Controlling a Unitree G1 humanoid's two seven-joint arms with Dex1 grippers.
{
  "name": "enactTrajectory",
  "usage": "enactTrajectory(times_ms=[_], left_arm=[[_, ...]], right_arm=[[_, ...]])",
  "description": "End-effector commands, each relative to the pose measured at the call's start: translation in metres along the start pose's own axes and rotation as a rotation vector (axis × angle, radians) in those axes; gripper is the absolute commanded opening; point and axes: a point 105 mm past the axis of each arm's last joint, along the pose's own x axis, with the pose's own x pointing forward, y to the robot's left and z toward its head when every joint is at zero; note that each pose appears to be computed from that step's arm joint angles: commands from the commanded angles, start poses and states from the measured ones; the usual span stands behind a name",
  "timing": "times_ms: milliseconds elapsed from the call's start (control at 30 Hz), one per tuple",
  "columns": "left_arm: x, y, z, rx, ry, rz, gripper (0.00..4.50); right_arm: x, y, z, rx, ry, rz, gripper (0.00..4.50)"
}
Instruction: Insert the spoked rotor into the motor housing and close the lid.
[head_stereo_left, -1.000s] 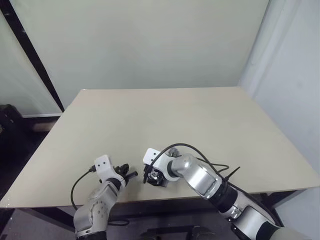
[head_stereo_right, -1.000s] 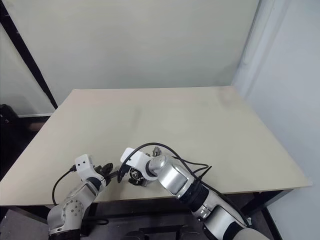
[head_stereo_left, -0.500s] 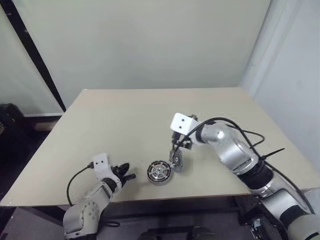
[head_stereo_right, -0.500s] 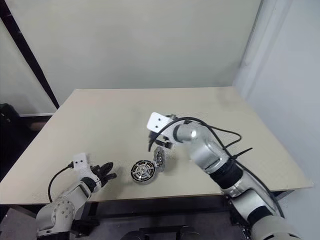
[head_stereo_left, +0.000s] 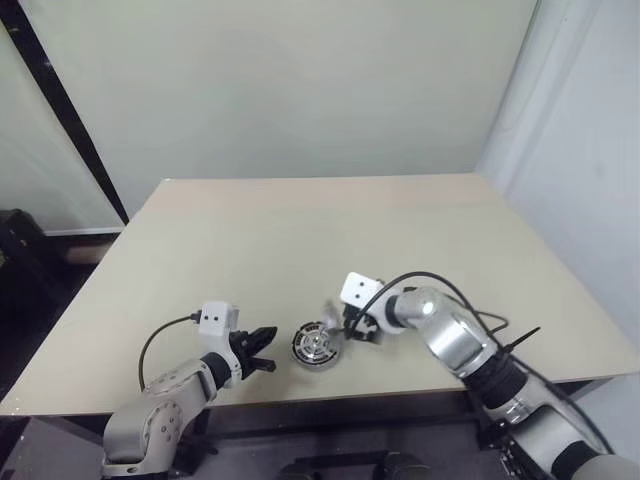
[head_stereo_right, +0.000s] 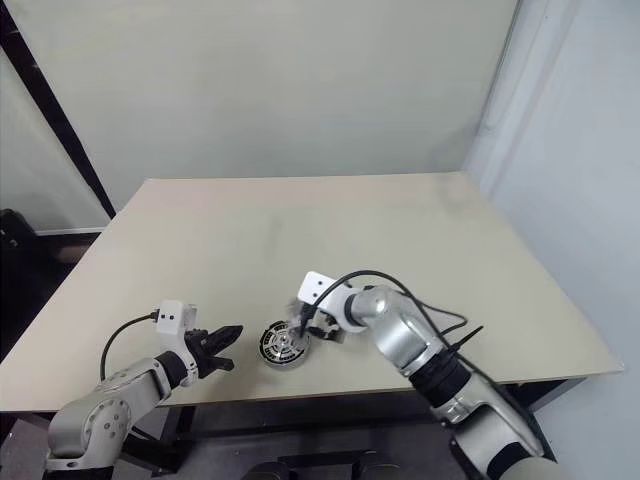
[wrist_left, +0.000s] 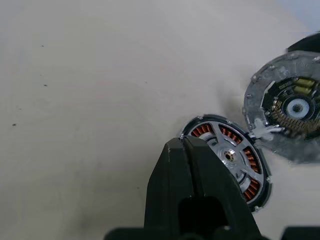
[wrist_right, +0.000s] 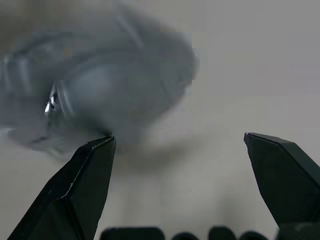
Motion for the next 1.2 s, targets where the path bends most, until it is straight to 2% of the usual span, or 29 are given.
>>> enactTrajectory(times_ms=[33,200,400,567,800,1200], left_arm=[[-0.002,-0.009,0.018,0.056,-0.044,-0.029,0.00],[-0.004,-0.009,0.020,0.075,-0.036,-0.021,0.00],[-0.008,-0.007,0.019,0.088,-0.027,-0.002,0.00],[-0.008,-0.007,0.017,0.091,-0.023,0.003,0.00],[-0.008,-0.005,0.019,0.101,-0.021,0.004,0.00],[-0.011,-0.001,0.018,0.129,0.007,-0.012,0.00]], right_arm=[[0.003,0.000,0.019,0.030,-0.094,-0.033,4.48],[0.020,0.012,0.016,0.053,-0.102,-0.012,4.48],[0.025,0.012,0.009,0.082,-0.105,0.005,4.48],[0.023,0.009,0.012,0.205,-0.206,0.075,4.48],[0.012,0.007,0.019,0.229,-0.313,0.194,4.48],[0.026,0.019,0.007,0.207,-0.292,0.256,4.48]])
